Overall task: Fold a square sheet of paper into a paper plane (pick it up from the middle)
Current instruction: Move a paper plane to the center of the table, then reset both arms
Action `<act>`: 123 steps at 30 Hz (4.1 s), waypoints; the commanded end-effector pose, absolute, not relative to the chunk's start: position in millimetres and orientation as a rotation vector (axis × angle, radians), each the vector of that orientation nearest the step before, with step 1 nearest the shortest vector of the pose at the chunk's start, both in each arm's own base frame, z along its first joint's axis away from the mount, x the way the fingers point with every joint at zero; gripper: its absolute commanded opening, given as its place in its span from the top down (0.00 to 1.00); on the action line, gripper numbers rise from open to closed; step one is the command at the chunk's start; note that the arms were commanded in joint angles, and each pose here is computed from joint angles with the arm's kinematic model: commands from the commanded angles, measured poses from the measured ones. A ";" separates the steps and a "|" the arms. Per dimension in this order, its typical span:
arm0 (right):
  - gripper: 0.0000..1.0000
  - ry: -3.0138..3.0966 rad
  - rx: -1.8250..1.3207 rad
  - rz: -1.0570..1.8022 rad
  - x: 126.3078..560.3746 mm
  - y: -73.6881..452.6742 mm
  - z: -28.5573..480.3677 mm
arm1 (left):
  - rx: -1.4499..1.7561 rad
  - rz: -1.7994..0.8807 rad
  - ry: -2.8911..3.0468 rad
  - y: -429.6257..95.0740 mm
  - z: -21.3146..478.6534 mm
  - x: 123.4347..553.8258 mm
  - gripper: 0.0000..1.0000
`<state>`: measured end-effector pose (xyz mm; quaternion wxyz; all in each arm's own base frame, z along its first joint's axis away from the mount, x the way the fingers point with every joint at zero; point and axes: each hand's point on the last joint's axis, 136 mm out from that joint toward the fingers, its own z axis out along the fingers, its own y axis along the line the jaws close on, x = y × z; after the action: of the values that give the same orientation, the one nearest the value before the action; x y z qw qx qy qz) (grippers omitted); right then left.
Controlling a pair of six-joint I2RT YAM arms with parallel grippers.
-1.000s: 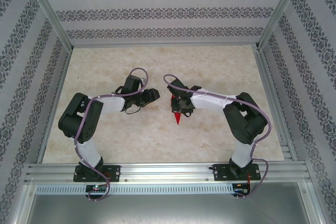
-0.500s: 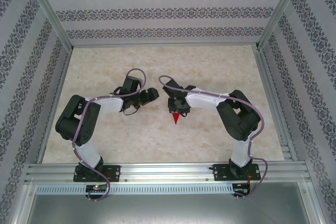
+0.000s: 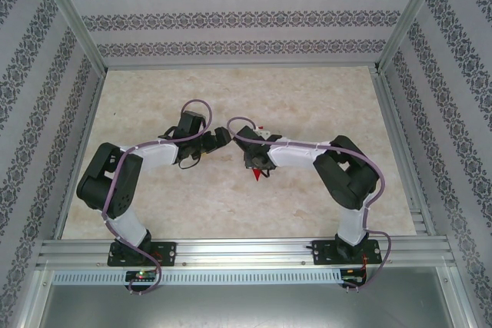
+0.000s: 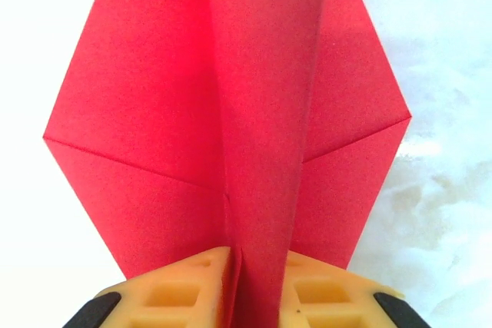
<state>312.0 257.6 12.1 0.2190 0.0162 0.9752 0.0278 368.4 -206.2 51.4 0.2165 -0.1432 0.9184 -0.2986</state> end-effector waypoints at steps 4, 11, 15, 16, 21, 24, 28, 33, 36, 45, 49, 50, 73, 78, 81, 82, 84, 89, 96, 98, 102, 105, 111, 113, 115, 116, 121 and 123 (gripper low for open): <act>0.81 2.641 0.066 0.045 307.9 255.0 4.4 | -0.401 -0.786 2.542 -194.5 53.6 368.1 0.00; 0.87 2.592 0.067 0.065 307.6 257.8 5.7 | -0.419 -0.771 2.542 -187.9 56.4 367.5 0.00; 0.91 2.531 0.046 0.082 316.1 261.4 31.9 | -0.430 -0.767 2.537 -184.4 58.4 368.3 0.00; 0.92 2.522 0.043 0.072 318.6 259.9 37.2 | -0.430 -0.766 2.536 -183.6 58.7 368.5 0.00; 0.92 2.527 0.019 0.059 324.0 258.8 37.5 | -0.434 -0.767 2.545 -182.7 56.3 367.3 0.00; 0.92 2.560 0.012 0.054 323.4 258.9 25.6 | -0.434 -0.765 2.547 -182.1 55.2 367.0 0.00; 0.90 2.600 0.010 0.055 321.3 260.4 10.7 | -0.436 -0.766 2.552 -182.2 53.3 366.5 0.00; 0.90 2.634 0.017 0.059 317.5 261.1 -1.6 | -0.433 -0.762 2.554 -180.8 54.8 366.2 0.00; 0.92 2.613 0.011 0.058 321.9 261.6 9.3 | -0.433 -0.745 2.553 -176.8 57.3 366.8 0.00; 0.92 2.531 -0.032 0.086 373.1 266.5 49.4 | -0.474 -0.611 2.525 -145.4 73.4 366.3 0.00; 0.92 2.566 -0.065 0.100 393.0 267.8 39.3 | -0.479 -0.567 2.516 -136.1 78.8 362.4 0.00; 0.92 2.571 -0.070 0.105 397.5 267.3 37.4 | -0.480 -0.561 2.516 -135.0 78.9 361.8 0.00; 0.66 2.594 -0.038 0.117 414.1 263.9 57.7 | -0.464 -0.503 2.494 -129.2 102.1 370.9 0.00; 0.43 2.469 0.006 0.204 415.3 259.9 131.0 | -0.463 -0.376 2.441 -110.1 131.6 379.9 0.00; 0.32 2.389 0.033 0.215 412.9 244.5 168.7 | -0.476 -0.282 2.392 -91.9 148.9 383.8 0.00; 0.29 2.363 0.045 0.207 412.2 236.5 179.0 | -0.479 -0.244 2.380 -84.9 153.7 384.7 0.00; 0.21 2.294 0.069 0.157 409.8 212.3 202.1 | -0.468 -0.160 2.343 -69.0 165.7 387.2 0.00; 0.02 2.095 0.125 -0.071 394.6 130.7 246.6 | -0.498 0.060 2.222 -18.7 180.8 381.4 0.00; 0.02 1.898 0.345 -0.337 367.7 -4.7 245.6 | -0.453 0.241 2.057 34.5 180.0 372.3 0.00; 0.02 1.867 0.360 -0.376 364.6 -26.9 228.0 | -0.410 0.262 2.048 36.5 171.6 373.5 0.00; 0.02 1.887 0.367 -0.392 365.0 -52.5 190.6 | -0.356 0.276 1.951 39.5 164.0 374.8 0.00; 0.02 1.942 0.274 -0.331 375.6 -47.8 165.4 | -0.286 0.274 1.934 40.1 153.8 376.4 0.00; 0.02 1.888 0.173 -0.257 388.9 -32.9 143.7 | -0.154 0.096 1.865 23.8 142.7 385.8 0.00; 0.02 1.878 0.154 -0.249 393.5 -30.8 142.5 | -0.096 0.032 1.841 11.7 139.2 388.3 0.00; 0.02 1.831 0.133 -0.216 396.1 -27.2 148.1 | -0.057 -0.008 1.815 3.6 136.3 389.9 0.00; 0.02 1.817 0.127 -0.191 396.7 -25.4 147.8 | -0.043 -0.017 1.822 1.2 133.5 391.1 0.00; 0.02 1.808 0.094 -0.144 401.0 -20.6 132.8 | 0.005 -0.046 1.829 -6.5 122.5 394.7 0.00; 0.02 1.809 0.091 -0.128 400.6 -20.8 129.5 | 0.006 -0.044 1.834 -6.4 116.5 397.3 0.00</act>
<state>394.9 -26.5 114.3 0.5769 0.0538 0.8112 -0.0790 388.9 -1.7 99.8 0.5700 -0.0214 0.8213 -0.0101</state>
